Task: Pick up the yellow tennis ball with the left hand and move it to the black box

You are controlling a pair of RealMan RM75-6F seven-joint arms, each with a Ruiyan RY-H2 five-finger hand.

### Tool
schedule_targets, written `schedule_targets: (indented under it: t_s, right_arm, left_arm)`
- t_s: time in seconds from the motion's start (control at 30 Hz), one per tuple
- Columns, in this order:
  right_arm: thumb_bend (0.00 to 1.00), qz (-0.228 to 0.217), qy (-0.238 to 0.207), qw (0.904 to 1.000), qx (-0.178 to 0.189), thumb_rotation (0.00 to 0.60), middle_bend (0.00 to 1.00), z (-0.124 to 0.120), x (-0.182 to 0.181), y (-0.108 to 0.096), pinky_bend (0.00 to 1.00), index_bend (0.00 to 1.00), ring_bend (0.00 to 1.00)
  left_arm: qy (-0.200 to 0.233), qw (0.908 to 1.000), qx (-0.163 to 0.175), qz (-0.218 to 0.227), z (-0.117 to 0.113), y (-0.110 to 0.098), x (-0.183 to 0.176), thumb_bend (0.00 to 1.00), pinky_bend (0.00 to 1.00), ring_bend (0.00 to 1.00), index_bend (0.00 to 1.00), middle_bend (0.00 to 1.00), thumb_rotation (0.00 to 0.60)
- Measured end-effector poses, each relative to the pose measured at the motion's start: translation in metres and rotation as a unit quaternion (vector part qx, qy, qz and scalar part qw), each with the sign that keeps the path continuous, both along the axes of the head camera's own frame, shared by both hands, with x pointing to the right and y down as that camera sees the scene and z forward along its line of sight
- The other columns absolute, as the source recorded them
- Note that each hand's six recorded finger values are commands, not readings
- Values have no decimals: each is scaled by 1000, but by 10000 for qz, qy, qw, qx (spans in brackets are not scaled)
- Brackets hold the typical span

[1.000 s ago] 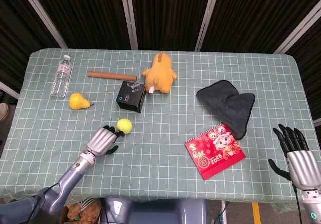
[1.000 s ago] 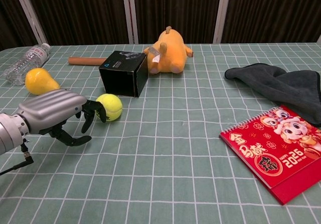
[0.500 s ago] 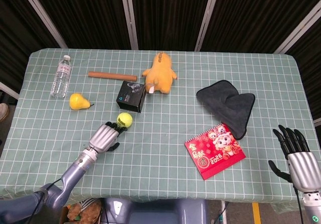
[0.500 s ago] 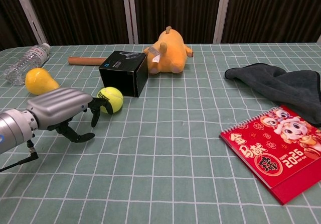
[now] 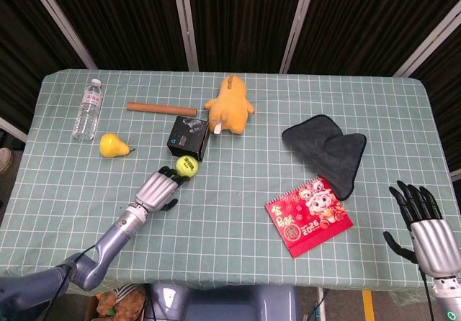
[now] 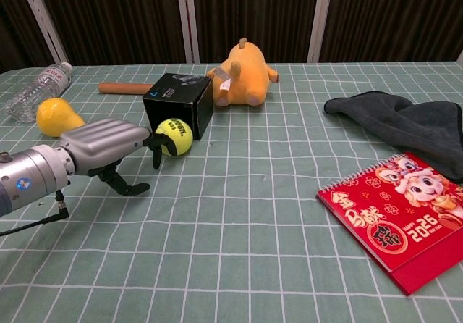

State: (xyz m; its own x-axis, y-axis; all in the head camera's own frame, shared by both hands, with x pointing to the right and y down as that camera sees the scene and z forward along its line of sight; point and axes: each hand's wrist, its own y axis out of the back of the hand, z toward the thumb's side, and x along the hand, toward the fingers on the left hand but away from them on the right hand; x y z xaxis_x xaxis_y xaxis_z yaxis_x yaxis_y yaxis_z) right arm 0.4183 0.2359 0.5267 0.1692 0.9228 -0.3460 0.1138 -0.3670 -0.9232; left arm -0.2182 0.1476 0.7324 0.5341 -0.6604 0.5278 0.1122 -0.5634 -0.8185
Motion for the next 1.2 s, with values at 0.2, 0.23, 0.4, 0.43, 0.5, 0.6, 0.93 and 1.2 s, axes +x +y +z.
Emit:
schedule_targets:
  t_s: [0.2,0.23,0.4,0.43,0.5,0.6,0.93,1.2]
  right_arm:
    - [334,8,20,10000,-2,600,0,1,1,-1,0,0,0]
    - [334,6,25,10000,-12,600,0,1,0,-2,0,0,0]
    - [333,-23,34,10000,-40,600,0,1,-1,-1,0,0,0]
    - [334,-26,37,10000,-49,600,0,1,-1,0,0,0,0]
    - [334,-22,35,10000,-59,600,0,1,-1,0,0,0,0]
    - [334,-28,42,10000,-41,600,0,2,-2,-3,0,0,0]
    - [333,-38,61,9999,-103,600,0,5,-3,-3,0,0,0]
    - [334,-53,55,9999,-110,600,0,6,-3,-1,0,0,0]
  left_arm:
    - [-78,9998,188,-60,0,-13,3,306,136,142,202,294,600]
    - [-85,9997,202,-77,0,-14,3,306,129,137,202,290,600]
    - [-169,9994,279,-100,2,-25,7,294,51,65,189,217,600]
    - [-200,9993,293,-95,4,-27,8,290,36,48,180,198,600]
    - [-298,9990,328,-74,6,-30,9,282,12,19,167,169,600]
    - [-477,9981,385,-42,11,-34,11,275,0,1,163,144,600]
    - [-784,9920,982,-142,6,-41,15,246,0,0,160,101,600]
    - [-832,9893,1178,-211,-1,-36,13,233,0,0,122,91,600]
